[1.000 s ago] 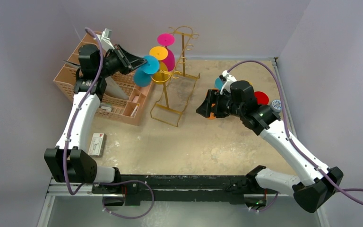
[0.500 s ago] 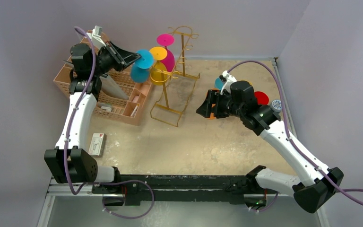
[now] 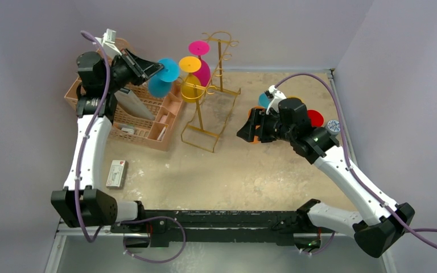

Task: Take the wine glass off the wine glass rack
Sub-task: Pick up the wine glass from the wine rack.

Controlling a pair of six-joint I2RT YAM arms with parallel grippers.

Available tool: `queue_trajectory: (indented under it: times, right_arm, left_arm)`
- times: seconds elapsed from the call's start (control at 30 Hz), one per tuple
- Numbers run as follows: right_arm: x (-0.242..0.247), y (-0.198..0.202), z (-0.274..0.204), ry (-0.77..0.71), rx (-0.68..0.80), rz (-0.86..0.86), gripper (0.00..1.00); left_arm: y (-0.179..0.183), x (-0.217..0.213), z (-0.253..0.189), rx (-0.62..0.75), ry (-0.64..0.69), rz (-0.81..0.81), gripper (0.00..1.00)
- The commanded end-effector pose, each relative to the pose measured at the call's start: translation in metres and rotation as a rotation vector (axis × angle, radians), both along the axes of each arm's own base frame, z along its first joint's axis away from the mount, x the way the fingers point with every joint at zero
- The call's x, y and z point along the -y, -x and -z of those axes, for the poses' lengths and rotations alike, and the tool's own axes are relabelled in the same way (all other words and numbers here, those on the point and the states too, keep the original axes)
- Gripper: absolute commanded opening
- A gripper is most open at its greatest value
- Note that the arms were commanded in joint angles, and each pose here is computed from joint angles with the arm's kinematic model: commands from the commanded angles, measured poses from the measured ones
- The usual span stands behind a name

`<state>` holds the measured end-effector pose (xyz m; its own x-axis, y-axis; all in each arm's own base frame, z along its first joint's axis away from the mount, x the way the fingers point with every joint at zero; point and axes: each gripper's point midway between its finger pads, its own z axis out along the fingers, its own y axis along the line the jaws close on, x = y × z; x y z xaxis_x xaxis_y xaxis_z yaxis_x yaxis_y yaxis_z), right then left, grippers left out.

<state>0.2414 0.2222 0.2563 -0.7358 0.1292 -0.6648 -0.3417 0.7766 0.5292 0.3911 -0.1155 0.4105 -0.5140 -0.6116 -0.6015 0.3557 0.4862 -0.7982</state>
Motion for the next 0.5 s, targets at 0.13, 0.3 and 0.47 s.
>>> queue_trajectory:
  times: [0.13, 0.3, 0.47]
  right_arm:
    - [0.000, 0.000, -0.008, -0.023, 0.028, -0.001, 0.74]
    - [-0.002, -0.002, -0.009, -0.027, 0.034, 0.002, 0.74]
    - [0.000, 0.003, -0.011, -0.041, 0.029, 0.002, 0.74]
  left_arm:
    - [0.057, -0.032, -0.064, 0.276, -0.268, -0.217, 0.00]
    - [0.085, -0.010, -0.069, 0.316, -0.250, -0.079, 0.00]
    - [0.121, 0.001, -0.061, 0.338, -0.255, 0.001, 0.00]
